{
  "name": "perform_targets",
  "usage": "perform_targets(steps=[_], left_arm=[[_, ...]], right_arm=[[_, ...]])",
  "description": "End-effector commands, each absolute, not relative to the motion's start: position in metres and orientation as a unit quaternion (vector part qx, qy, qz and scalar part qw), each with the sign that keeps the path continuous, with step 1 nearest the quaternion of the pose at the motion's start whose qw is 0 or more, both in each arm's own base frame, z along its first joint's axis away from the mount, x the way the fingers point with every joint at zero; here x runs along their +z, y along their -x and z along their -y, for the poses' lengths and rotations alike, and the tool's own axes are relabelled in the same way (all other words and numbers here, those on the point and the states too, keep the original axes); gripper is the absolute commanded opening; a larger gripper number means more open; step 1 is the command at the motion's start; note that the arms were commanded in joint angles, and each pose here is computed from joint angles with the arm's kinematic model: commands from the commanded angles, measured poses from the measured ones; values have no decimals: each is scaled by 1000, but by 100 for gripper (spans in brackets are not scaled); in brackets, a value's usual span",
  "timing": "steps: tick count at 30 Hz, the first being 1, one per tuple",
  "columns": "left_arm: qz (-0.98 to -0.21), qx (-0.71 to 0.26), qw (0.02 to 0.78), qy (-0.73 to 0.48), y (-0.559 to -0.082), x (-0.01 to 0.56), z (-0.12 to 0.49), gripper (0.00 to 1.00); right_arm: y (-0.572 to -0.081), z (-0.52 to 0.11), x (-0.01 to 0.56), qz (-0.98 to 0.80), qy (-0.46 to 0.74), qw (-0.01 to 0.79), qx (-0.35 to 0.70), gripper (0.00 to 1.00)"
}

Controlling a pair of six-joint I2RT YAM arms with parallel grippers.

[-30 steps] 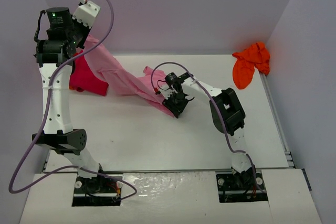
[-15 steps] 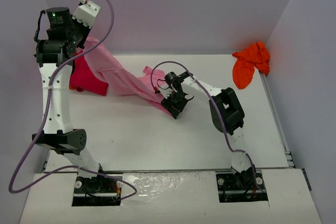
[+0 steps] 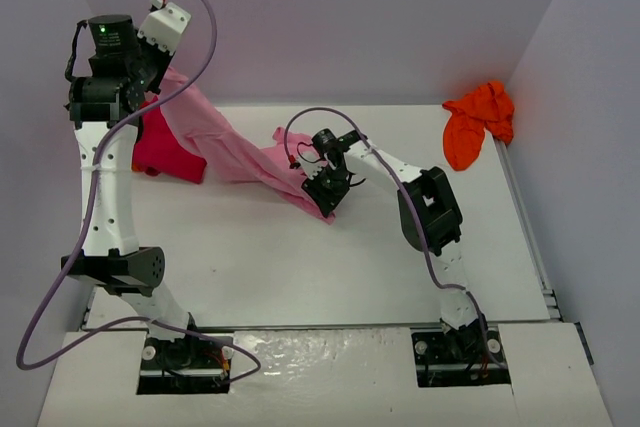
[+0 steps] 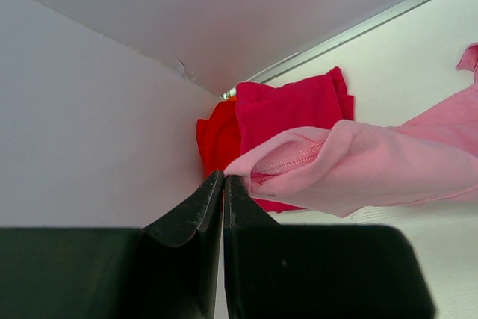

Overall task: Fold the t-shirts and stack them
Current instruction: Flatten out the tshirt

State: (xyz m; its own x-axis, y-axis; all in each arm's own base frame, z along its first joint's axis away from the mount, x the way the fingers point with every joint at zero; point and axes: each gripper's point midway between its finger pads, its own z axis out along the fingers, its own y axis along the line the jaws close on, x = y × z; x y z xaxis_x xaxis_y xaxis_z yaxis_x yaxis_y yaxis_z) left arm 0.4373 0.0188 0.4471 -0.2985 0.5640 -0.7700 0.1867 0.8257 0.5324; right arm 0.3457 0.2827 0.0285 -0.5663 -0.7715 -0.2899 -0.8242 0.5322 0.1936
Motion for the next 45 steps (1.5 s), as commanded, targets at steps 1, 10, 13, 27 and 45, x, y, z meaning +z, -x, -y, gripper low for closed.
perform_targets(steps=[1,10,13,27,45], left_arm=[[-744,209,596,-217,-423,496,-29,0],[-744,213,595,-218,-425,493,-30,0],[-744,214,594,-218,-424,492,-30,0],[-731,233,608,-202,-418,511,-37,0],[-685,211,676,-173,-352,579,-30,0]], right_arm=[[-349,-284,22,-881,440,74,157,32],[-349,-273,-10,-894,429,55,118,31],[-352,-269,-12,-896,427,57,102,22],[-389,-222,17,-907,406,115,-3,0],[-463,-19,358,-796,152,477,-339,0]])
